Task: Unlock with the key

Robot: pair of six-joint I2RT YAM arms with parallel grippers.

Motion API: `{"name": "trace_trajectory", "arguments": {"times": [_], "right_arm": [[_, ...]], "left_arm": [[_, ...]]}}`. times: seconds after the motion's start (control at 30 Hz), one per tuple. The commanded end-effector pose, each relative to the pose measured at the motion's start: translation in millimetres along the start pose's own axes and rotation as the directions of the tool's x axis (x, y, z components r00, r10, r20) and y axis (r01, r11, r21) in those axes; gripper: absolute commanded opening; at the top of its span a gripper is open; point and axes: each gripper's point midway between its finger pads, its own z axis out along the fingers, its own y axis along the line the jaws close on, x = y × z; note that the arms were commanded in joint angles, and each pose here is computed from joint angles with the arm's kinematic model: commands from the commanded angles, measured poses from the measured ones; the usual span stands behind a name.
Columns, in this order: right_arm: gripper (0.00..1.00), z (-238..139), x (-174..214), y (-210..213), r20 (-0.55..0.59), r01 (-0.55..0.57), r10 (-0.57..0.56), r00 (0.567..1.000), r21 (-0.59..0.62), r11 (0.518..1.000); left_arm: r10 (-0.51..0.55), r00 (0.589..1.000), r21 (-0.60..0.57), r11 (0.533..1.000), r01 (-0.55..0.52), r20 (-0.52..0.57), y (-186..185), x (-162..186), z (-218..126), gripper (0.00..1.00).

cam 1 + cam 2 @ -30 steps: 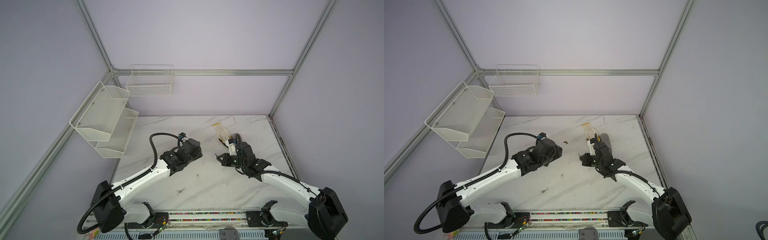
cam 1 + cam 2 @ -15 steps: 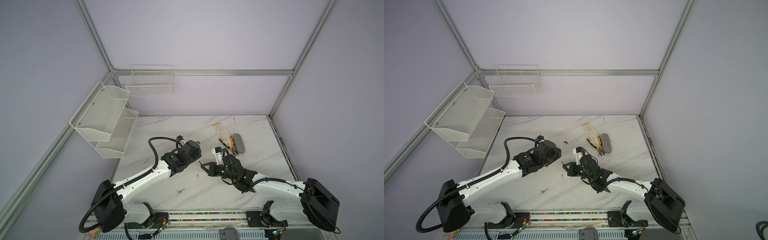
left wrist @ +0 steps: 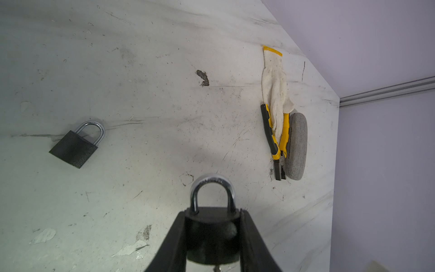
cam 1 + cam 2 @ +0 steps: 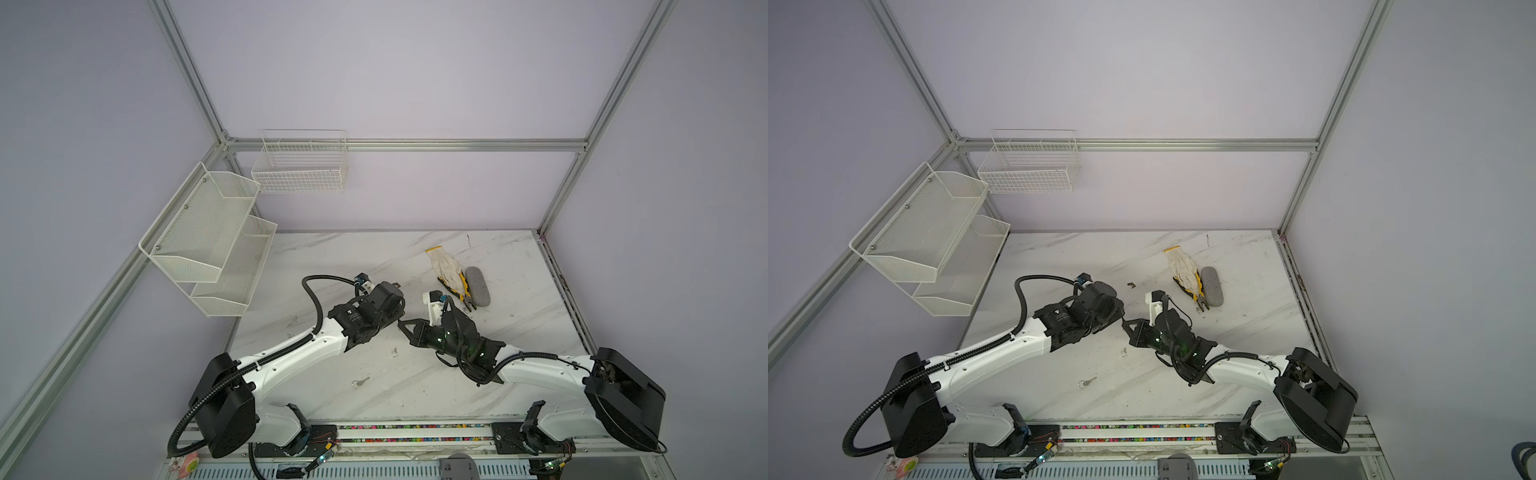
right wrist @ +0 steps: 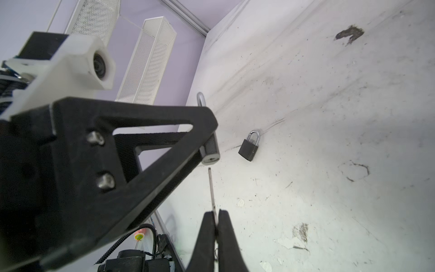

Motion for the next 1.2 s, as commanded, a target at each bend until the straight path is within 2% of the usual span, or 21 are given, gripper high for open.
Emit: {"name": "trace_trajectory", "arguments": {"times": [0.0, 0.5, 0.77, 1.03, 1.17], "right_arm": [[0.0, 0, -12, 13, 0.047, -0.001, 0.003, 0.999, -0.024, 1.0], [0.0, 1, -18, 19, 0.073, 0.01, -0.007, 0.997, -0.042, 0.999], [0.0, 10, -10, 6, 0.048, 0.006, -0.005, 0.999, -0.01, 1.0], [0.0, -4, -25, 23, 0.102, 0.022, -0.018, 0.995, -0.039, 0.999], [0.0, -3, -22, 25, 0.08, 0.025, -0.021, 0.997, -0.046, 0.999]], "left_arm": [[-0.035, 0.999, 0.038, 0.999, 0.034, 0.033, -12, -11, -6, 0.0], [-0.047, 0.999, 0.04, 0.998, 0.046, 0.014, -12, -5, -6, 0.0], [-0.065, 0.998, 0.064, 0.996, 0.064, 0.009, -17, -6, -9, 0.0], [-0.06, 0.998, 0.054, 0.997, 0.059, 0.018, -12, -6, -9, 0.0], [-0.061, 0.998, 0.049, 0.997, 0.059, 0.03, -11, -8, -9, 0.0]]}}
